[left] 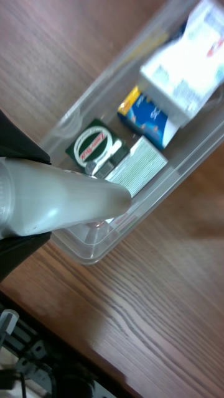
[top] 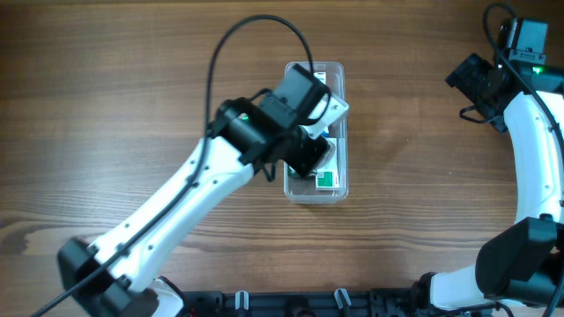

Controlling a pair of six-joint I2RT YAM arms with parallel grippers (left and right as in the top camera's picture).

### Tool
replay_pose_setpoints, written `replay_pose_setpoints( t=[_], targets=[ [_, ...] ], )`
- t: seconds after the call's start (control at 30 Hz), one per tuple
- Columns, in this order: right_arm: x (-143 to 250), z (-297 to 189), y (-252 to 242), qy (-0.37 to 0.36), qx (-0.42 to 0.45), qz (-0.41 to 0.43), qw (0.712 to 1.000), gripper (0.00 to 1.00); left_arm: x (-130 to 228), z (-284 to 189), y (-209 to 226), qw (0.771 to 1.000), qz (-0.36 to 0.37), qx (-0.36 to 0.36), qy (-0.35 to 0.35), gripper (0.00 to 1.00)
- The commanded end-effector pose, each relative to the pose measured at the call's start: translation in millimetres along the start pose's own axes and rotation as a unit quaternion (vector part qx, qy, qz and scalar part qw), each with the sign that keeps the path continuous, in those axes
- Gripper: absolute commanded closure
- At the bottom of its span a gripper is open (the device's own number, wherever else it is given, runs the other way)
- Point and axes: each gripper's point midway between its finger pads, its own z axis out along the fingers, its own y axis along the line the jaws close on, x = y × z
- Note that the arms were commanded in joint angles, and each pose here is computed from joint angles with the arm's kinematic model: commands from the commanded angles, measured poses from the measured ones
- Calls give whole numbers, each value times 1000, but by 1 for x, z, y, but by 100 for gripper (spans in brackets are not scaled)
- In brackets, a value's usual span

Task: Pack container
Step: 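Carry dropper bottle with left gripper over the container and lower it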

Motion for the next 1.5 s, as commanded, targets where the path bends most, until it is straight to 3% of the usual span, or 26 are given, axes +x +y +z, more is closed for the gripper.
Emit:
replay_pose_setpoints(
  t=[0.0,0.3,1.37,1.47],
  targets=[
    [0,3,-2,-2,9,3,1000,0,0,24,-12,999,25,19,26,75],
    [0,3,-2,-2,9,3,1000,0,32,75,-1,992,21,8,126,73],
    [0,3,-2,-2,9,3,1000,0,73,103,7,974,9,3,225,69],
    [0,3,-2,-2,9,3,1000,0,73,103,7,975,9,3,223,63]
  ],
)
